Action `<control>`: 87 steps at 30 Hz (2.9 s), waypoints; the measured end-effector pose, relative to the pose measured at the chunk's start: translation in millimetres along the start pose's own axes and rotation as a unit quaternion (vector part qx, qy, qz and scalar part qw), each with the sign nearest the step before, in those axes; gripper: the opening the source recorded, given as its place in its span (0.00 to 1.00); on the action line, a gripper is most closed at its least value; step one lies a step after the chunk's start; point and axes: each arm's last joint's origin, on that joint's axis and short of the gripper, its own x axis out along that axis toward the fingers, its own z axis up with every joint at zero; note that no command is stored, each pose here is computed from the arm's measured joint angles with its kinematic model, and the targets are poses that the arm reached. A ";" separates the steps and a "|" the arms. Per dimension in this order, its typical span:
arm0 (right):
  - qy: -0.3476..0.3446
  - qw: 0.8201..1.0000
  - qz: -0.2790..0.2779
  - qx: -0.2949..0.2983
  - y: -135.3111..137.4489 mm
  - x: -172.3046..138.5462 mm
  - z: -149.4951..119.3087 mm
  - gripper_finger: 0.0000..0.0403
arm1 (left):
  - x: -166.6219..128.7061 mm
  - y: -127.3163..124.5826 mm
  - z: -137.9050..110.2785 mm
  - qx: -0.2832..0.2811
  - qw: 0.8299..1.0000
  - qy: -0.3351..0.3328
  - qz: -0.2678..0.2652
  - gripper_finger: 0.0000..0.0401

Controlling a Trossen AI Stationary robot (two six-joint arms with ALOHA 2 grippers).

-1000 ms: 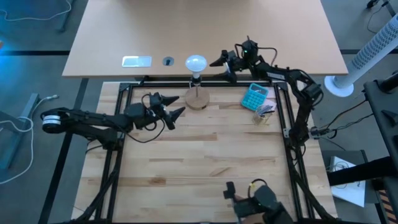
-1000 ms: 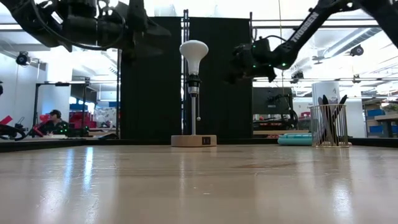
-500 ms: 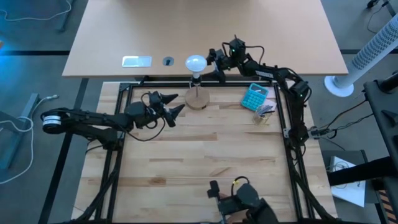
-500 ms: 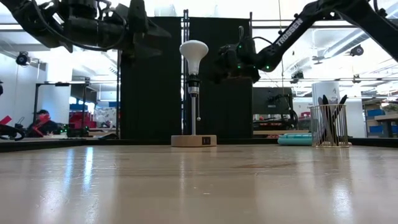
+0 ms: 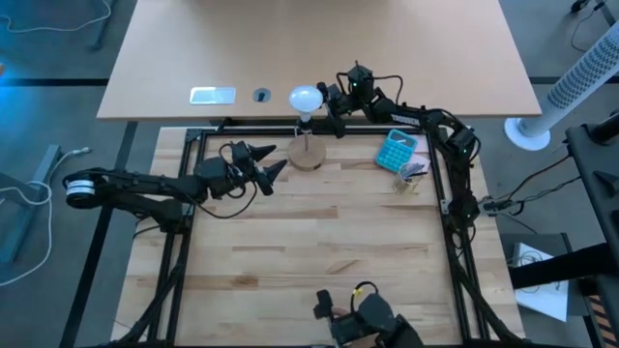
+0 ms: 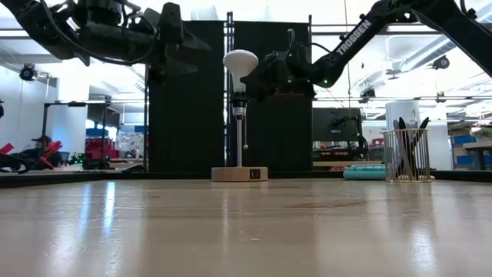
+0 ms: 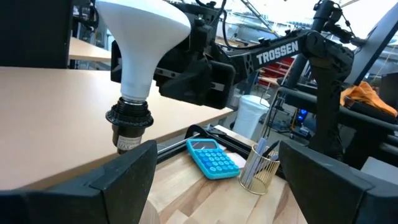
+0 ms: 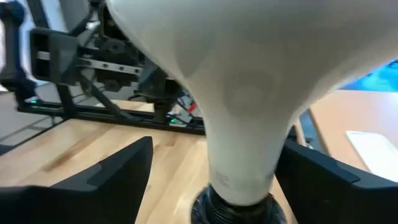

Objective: Screw lightbulb
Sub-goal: Remove the light bulb from the table lamp

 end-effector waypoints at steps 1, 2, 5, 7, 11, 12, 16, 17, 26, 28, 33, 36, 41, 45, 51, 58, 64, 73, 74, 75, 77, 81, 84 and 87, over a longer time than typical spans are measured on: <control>0.000 1.000 -0.009 0.004 -0.5 0.0 0.0 0.74 | 0.0 0.0 0.0 0.000 1.000 0.000 0.000 0.82; 0.001 1.000 -0.016 0.008 -1.0 -0.2 0.0 0.73 | 0.0 0.0 0.0 0.000 1.000 0.000 0.000 0.82; 0.002 0.999 -0.032 0.017 -1.9 -0.2 -0.1 0.70 | 0.0 0.0 -0.1 0.000 1.000 0.000 0.000 0.82; 0.002 0.999 -0.035 0.018 -1.1 1.7 0.0 0.67 | 0.0 0.0 0.0 -0.001 1.000 0.000 0.000 0.82; 0.004 0.999 -0.049 0.013 0.8 6.6 -0.1 0.62 | -1.0 0.0 2.1 -0.018 1.000 -0.005 -0.001 0.82; 0.004 0.999 -0.050 0.010 1.3 7.7 0.0 0.61 | -1.7 -0.2 3.8 -0.020 1.000 -0.010 -0.002 0.82; 0.004 0.999 -0.049 0.003 2.4 9.4 0.1 0.55 | -4.5 -0.5 8.6 -0.022 1.000 -0.019 -0.005 0.82; 0.005 0.999 -0.049 0.003 2.4 9.4 0.1 0.54 | -5.1 -0.6 9.7 -0.022 1.000 -0.021 -0.006 0.82; 0.011 0.999 -0.050 0.014 3.8 8.6 1.1 0.39 | -6.4 0.7 10.7 -0.018 1.000 -0.022 0.009 0.82; 0.020 0.998 -0.064 0.014 5.0 8.1 2.3 0.36 | -6.4 0.7 10.7 -0.018 1.000 -0.022 0.009 0.82; 0.038 0.994 -0.097 0.008 7.4 8.8 4.4 0.34 | -6.3 1.4 11.3 -0.018 0.999 -0.024 0.011 0.82; 0.041 0.994 -0.106 0.008 9.2 12.7 4.2 0.35 | -6.0 2.7 11.7 -0.018 0.999 -0.026 0.018 0.82; 0.046 0.991 -0.127 0.004 13.6 20.8 5.2 0.35 | -6.0 5.8 11.7 -0.017 0.998 -0.033 0.059 0.82; 0.052 0.988 -0.147 -0.004 17.9 25.2 8.1 0.34 | -5.9 8.3 10.7 -0.013 0.996 -0.034 0.085 0.82; 0.062 0.984 -0.166 -0.013 22.1 27.0 10.4 0.35 | 3.2 17.0 -2.9 0.034 0.996 0.003 0.082 0.82; 0.064 0.985 -0.162 -0.011 24.5 29.0 8.2 0.34 | 30.6 53.9 -25.3 0.095 0.992 0.030 0.078 0.82; 0.069 0.985 -0.160 -0.005 25.9 30.4 7.2 0.36 | 50.6 100.8 -31.5 0.091 0.995 0.024 0.034 0.82; 0.069 0.985 -0.160 0.001 26.1 30.4 6.6 0.35 | 74.1 132.9 -33.2 0.082 0.991 0.069 -0.086 0.82; 0.069 0.985 -0.160 0.002 26.1 30.4 6.6 0.36 | 76.1 137.5 -32.1 0.079 0.990 0.072 -0.091 0.82; 0.069 0.985 -0.160 0.003 26.1 30.4 6.6 0.36 | 78.0 142.0 -31.0 0.078 0.990 0.075 -0.096 0.82; 0.069 0.985 -0.160 0.003 26.1 30.4 6.6 0.36 | 82.0 149.4 -29.2 0.070 0.988 0.083 -0.109 0.82; 0.069 0.985 -0.159 0.004 26.1 30.4 6.6 0.35 | 92.7 153.1 -28.1 0.063 0.981 0.096 -0.156 0.82; 0.069 0.985 -0.159 0.002 26.1 30.4 6.5 0.35 | 101.0 154.8 -27.2 0.071 0.977 0.101 -0.174 0.82; 0.069 0.985 -0.158 0.003 26.2 30.4 6.3 0.36 | 109.0 160.8 -28.1 0.072 0.974 0.111 -0.186 0.82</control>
